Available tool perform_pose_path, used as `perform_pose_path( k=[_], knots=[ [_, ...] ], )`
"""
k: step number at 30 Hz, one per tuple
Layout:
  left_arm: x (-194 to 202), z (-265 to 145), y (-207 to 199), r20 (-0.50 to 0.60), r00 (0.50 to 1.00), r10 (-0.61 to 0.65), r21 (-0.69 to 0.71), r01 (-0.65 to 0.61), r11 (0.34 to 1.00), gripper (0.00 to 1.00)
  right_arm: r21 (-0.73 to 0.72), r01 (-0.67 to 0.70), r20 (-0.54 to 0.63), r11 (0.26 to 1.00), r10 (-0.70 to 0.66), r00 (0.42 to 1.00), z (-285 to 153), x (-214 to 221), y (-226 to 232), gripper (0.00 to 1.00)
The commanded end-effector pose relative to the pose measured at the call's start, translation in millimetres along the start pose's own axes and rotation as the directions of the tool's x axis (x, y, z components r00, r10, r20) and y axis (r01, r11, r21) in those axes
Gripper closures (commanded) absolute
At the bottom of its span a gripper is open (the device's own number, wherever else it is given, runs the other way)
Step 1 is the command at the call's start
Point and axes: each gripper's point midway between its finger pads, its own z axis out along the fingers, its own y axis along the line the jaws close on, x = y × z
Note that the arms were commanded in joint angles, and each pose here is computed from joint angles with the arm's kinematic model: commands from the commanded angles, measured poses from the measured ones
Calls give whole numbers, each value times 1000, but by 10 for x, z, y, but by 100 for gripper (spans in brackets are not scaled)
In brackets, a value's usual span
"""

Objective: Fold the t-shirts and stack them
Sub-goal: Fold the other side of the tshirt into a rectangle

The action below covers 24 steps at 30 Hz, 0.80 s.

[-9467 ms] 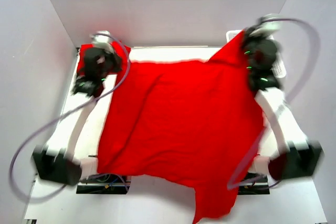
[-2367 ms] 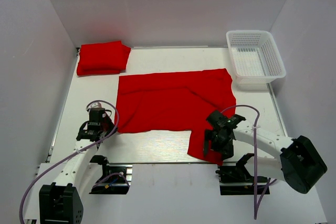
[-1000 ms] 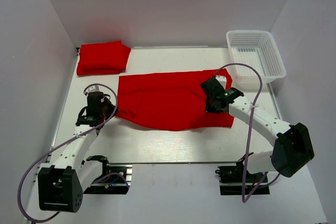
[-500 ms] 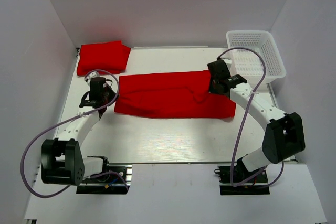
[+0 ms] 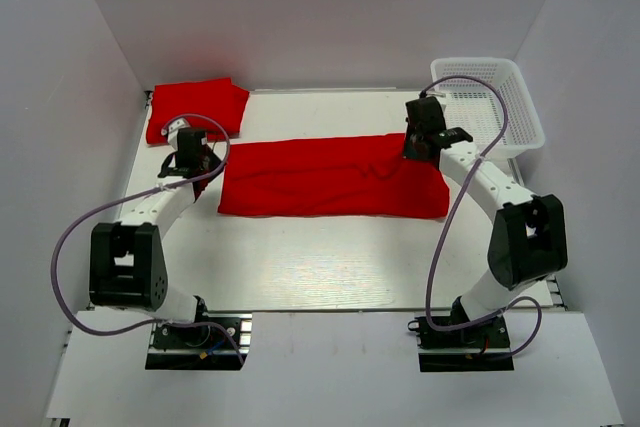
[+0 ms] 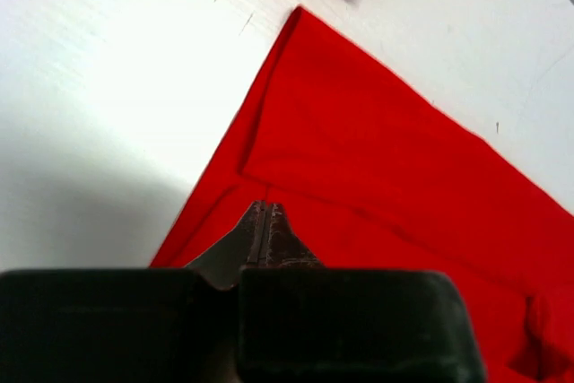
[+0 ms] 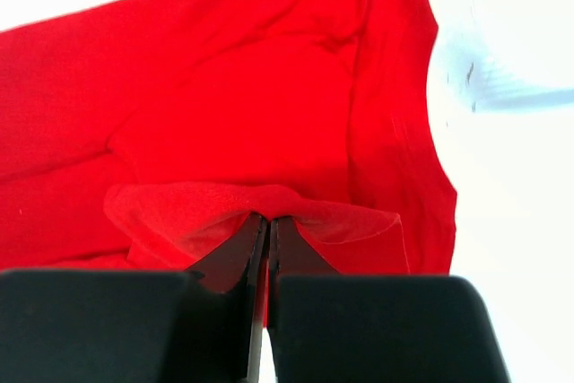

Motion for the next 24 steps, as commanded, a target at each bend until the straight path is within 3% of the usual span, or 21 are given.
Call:
perform_pose_path(
  k=[1, 9, 14, 20, 24],
  knots=[
    [-220, 86, -84, 58, 998, 3, -4, -3, 1000, 100, -48, -4, 85, 999, 8, 996, 33, -363, 91, 100],
    [-216, 304, -182, 20, 999, 31, 0, -31, 1000, 100, -68, -5, 68, 998, 9, 998, 213, -422, 104, 100],
    [-17, 343, -244, -64, 984, 166, 56, -163, 985, 99, -89, -9, 27, 996, 11, 1000, 309, -346, 112, 100],
    [443, 340, -90, -239, 944, 228, 87, -212, 973, 80, -87, -12, 5, 996, 12, 1000, 291, -240, 72, 100],
    [640, 364, -129, -279, 917, 285, 166, -247, 955, 58, -89, -6, -5, 996, 6, 1000, 277, -180, 67, 100]
  ],
)
